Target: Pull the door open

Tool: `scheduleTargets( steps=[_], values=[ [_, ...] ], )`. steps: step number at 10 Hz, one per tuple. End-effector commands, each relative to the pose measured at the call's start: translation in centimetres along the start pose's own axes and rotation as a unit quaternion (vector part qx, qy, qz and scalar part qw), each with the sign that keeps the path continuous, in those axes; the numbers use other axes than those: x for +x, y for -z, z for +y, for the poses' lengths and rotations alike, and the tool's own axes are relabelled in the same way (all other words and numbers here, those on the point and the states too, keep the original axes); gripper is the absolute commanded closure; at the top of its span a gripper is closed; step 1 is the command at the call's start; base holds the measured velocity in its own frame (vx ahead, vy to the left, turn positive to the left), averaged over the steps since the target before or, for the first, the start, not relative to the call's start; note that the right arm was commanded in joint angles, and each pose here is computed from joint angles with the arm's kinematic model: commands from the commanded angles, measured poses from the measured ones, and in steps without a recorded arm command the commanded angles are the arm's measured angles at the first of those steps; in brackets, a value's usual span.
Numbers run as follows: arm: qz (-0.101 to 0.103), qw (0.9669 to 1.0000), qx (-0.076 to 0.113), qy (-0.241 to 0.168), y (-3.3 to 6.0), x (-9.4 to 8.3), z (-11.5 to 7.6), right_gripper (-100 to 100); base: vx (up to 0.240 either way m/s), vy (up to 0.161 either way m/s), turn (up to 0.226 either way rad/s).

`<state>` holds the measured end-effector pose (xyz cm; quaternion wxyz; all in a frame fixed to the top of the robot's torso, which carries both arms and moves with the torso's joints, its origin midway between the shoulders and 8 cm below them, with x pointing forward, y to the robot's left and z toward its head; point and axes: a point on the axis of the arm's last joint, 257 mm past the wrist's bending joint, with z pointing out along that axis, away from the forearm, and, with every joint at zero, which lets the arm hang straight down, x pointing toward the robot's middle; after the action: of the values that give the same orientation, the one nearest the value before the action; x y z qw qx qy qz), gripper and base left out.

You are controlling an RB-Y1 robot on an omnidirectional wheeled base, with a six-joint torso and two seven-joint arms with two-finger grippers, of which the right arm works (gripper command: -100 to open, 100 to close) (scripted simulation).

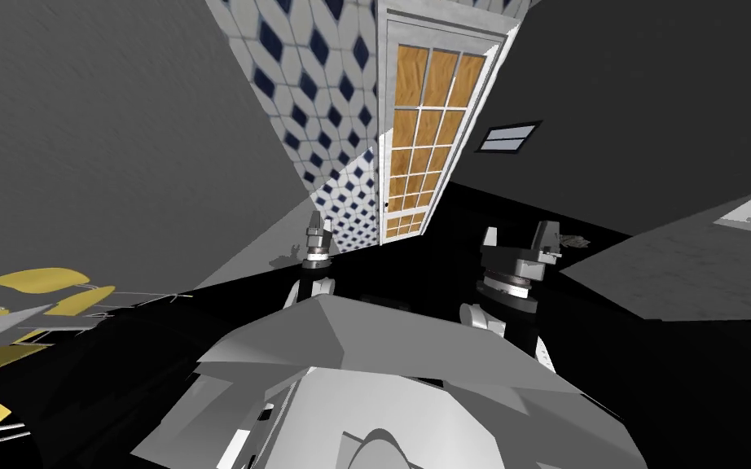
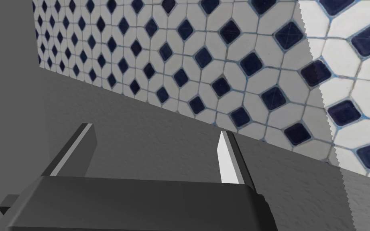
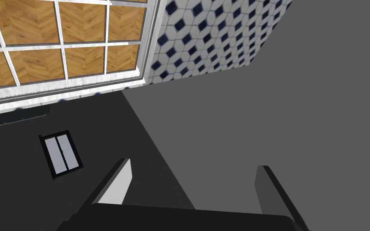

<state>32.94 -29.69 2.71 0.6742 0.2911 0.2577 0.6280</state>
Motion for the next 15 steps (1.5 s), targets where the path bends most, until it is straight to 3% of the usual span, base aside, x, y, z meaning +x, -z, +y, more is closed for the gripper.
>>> scheduleTargets(
  steps=[1, 8, 12, 15],
  values=[
    [-0.002, 0.9998, 0.008, -0.018, 0.41, -0.2, -0.8, -100, 0.120, -0.002, 0.174],
    [-0.017, 0.9949, 0.044, -0.088, 2.56, -1.9, -4.8, -100, 0.107, -0.001, 0.157],
    [-0.032, 0.9890, 0.064, -0.130, 4.02, -3.1, -7.0, -100, 0.094, -0.006, 0.177],
    [-0.047, 0.9825, 0.078, -0.163, 5.33, -4.1, -8.7, -100, 0.093, -0.019, 0.168]
  ],
)
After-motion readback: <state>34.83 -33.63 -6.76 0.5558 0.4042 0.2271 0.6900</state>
